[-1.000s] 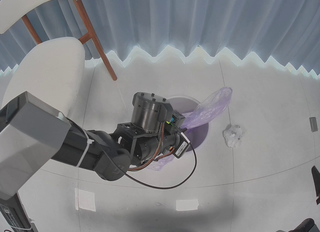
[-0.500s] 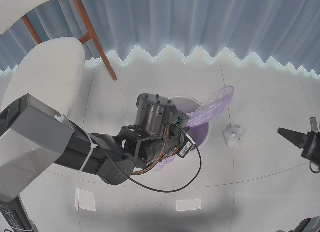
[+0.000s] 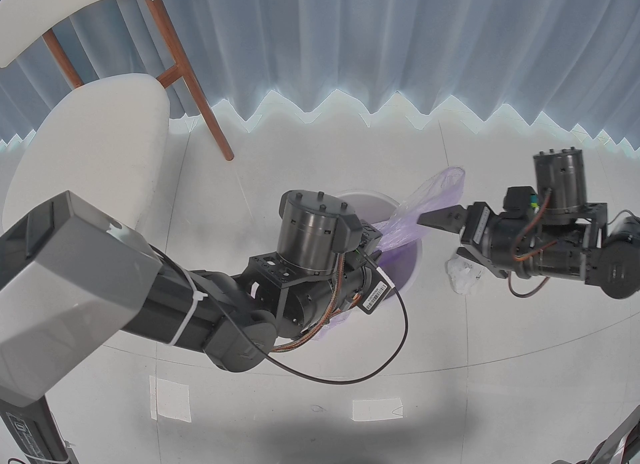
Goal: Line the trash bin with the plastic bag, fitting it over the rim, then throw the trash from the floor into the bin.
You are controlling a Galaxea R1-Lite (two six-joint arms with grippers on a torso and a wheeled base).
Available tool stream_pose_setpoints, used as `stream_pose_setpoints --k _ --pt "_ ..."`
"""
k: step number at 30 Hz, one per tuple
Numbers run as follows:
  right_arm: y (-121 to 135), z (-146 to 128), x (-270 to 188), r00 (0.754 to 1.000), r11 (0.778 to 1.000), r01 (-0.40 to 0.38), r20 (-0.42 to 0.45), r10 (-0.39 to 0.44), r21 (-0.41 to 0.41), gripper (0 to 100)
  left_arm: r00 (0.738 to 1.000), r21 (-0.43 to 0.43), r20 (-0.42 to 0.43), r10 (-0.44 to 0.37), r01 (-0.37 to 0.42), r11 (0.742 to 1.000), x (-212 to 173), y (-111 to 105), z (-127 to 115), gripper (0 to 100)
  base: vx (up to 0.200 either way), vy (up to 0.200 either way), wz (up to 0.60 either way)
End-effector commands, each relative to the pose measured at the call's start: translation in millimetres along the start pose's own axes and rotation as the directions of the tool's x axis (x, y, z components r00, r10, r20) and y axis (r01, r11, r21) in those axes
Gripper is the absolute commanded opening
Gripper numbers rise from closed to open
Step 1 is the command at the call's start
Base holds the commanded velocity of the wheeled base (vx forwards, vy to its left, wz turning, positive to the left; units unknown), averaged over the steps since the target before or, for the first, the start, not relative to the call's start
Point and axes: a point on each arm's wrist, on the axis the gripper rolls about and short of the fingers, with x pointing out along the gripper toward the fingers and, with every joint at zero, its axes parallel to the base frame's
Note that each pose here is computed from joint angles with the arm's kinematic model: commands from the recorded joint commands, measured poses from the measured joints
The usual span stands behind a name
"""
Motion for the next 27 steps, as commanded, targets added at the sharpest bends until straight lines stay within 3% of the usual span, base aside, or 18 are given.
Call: stream_pose_setpoints --k 1,9,20,27 --pt "5.7 -3.6 47.5 0.999 1.0 0.009 -0.053 -0.008 0.021 100 1.0 0.0 -0.005 0.004 -0.004 1.0 2.6 -1.2 -2.5 0 0.0 0.0 0.0" --pt "2.6 1.8 46.1 0.999 0.999 0.027 -0.024 -0.027 0.029 100 1.0 -0.003 -0.01 0.019 -0.019 1.0 5.0 -1.3 -5.1 0 0.0 0.0 0.0" --pt "-22.8 41.3 53.4 0.993 0.994 0.081 0.074 -0.087 0.078 100 0.999 -0.005 -0.018 0.034 -0.034 0.999 4.4 -1.0 -5.7 0 0.0 0.0 0.0" --pt "-31.8 39.4 50.1 0.987 0.987 0.132 0.085 -0.139 0.087 100 0.999 -0.008 -0.018 0.04 -0.04 0.999 4.6 -0.1 -5.4 0 0.0 0.0 0.0"
